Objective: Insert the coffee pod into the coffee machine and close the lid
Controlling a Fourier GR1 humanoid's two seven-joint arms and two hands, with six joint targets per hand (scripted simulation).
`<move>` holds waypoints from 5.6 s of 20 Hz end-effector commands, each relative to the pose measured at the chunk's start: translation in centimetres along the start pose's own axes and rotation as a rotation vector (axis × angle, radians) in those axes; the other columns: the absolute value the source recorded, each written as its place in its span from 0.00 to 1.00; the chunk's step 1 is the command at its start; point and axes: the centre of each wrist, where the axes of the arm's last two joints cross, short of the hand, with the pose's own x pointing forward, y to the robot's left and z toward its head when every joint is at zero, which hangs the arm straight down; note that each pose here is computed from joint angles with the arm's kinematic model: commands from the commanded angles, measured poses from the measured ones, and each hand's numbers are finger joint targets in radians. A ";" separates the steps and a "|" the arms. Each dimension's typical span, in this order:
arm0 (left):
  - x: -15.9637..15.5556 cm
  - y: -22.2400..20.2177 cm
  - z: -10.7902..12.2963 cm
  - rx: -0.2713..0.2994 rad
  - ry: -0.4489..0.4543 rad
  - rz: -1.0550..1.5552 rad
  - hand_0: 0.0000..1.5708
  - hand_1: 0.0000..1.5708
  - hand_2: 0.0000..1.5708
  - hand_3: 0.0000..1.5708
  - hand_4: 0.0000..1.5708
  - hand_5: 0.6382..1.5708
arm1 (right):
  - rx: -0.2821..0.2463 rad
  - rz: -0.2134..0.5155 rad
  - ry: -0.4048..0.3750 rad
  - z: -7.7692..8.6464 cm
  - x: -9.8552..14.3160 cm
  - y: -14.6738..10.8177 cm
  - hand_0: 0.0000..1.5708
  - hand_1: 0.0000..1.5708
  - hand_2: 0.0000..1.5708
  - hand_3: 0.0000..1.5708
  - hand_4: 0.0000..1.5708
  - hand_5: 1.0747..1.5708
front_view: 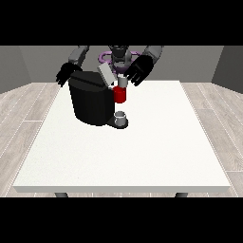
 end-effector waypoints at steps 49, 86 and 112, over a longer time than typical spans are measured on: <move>0.3 -1.8 -0.5 -0.081 -0.016 -0.053 0.67 0.67 0.71 0.61 0.23 1.00 | -0.051 -0.009 -0.007 -0.2 -0.1 -1.8 0.00 0.00 0.00 0.00 0.30 1.00; -6.4 -14.8 5.8 -0.187 0.116 0.548 0.00 0.00 0.00 0.00 0.17 1.00 | -0.093 0.014 0.132 5.1 -3.7 -4.4 0.00 0.00 0.00 0.00 0.23 1.00; -7.5 -22.7 15.5 -0.205 0.168 0.969 0.00 0.00 0.00 0.00 0.00 1.00 | 0.151 0.129 0.084 -0.2 1.5 -6.6 0.00 0.00 0.00 0.00 0.08 1.00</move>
